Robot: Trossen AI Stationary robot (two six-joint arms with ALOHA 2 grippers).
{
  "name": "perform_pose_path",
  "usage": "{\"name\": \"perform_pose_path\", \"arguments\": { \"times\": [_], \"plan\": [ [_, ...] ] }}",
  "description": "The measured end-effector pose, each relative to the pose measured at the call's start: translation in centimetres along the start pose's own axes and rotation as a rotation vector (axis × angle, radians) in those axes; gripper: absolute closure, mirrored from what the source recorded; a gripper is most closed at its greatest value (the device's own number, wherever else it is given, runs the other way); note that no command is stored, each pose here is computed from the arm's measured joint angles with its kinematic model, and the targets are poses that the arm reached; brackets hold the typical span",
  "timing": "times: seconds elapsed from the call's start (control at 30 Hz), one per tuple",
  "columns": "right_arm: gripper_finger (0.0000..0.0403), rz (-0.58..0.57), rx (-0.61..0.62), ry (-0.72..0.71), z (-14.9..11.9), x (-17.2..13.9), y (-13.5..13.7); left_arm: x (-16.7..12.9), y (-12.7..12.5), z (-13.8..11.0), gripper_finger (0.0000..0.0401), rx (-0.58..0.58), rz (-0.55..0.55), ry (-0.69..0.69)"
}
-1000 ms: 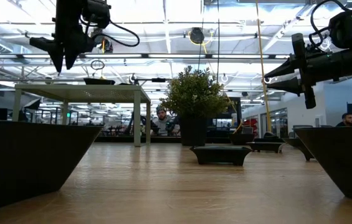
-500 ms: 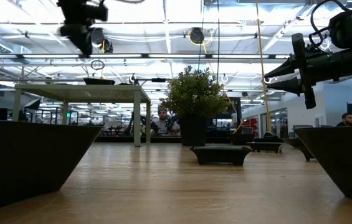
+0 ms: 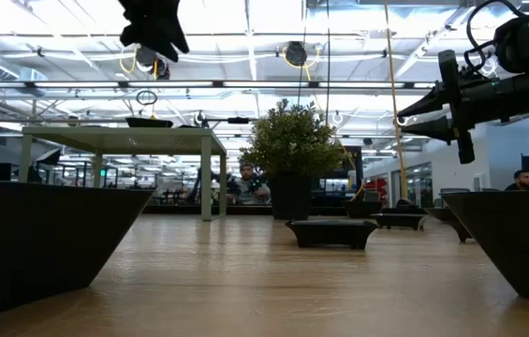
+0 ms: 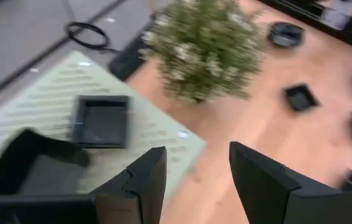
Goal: Pick & Place Mini shaped plates
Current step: Stack the distorted square plate on top of the distorted square plate on the shelf
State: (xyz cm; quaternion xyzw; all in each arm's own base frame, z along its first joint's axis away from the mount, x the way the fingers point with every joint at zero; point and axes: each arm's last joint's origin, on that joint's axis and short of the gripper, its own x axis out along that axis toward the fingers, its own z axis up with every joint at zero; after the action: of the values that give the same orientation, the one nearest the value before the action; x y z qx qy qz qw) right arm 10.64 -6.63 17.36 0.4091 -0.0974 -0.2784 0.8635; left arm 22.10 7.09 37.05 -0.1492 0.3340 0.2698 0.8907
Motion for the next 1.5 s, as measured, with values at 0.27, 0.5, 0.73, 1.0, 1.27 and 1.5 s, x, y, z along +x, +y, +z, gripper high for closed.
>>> {"name": "perform_pose_path", "arguments": {
  "times": [0.27, 0.5, 0.73, 1.0, 1.27, 1.5],
  "plan": [
    [0.0280, 0.000, 0.000, 0.000, 0.0, 0.0, 0.0, 1.0, -3.1, -1.5, 0.0222, 0.099, -0.141, 0.142],
    [0.0280, 0.000, 0.000, 0.000, 0.0, 0.0, 0.0, 1.4, -7.5, -3.9, 0.0222, 0.154, -0.277, 0.291],
    [0.0280, 0.000, 0.000, 0.000, 0.0, 0.0, 0.0, 2.5, -13.3, -8.2, 0.0222, 0.435, -0.345, 0.451],
    [0.0280, 0.000, 0.000, 0.000, 0.0, 0.0, 0.0, 4.5, -18.7, -14.5, 0.0222, 0.841, -0.401, 0.611],
    [0.0280, 0.000, 0.000, 0.000, 0.0, 0.0, 0.0, 6.9, -22.9, -17.2, 0.0222, 0.869, -0.504, 0.502],
    [0.0280, 0.000, 0.000, 0.000, 0.0, 0.0, 0.0, 8.6, -25.2, -19.0, 0.0222, 0.837, -0.614, 0.491]
  ]
}}
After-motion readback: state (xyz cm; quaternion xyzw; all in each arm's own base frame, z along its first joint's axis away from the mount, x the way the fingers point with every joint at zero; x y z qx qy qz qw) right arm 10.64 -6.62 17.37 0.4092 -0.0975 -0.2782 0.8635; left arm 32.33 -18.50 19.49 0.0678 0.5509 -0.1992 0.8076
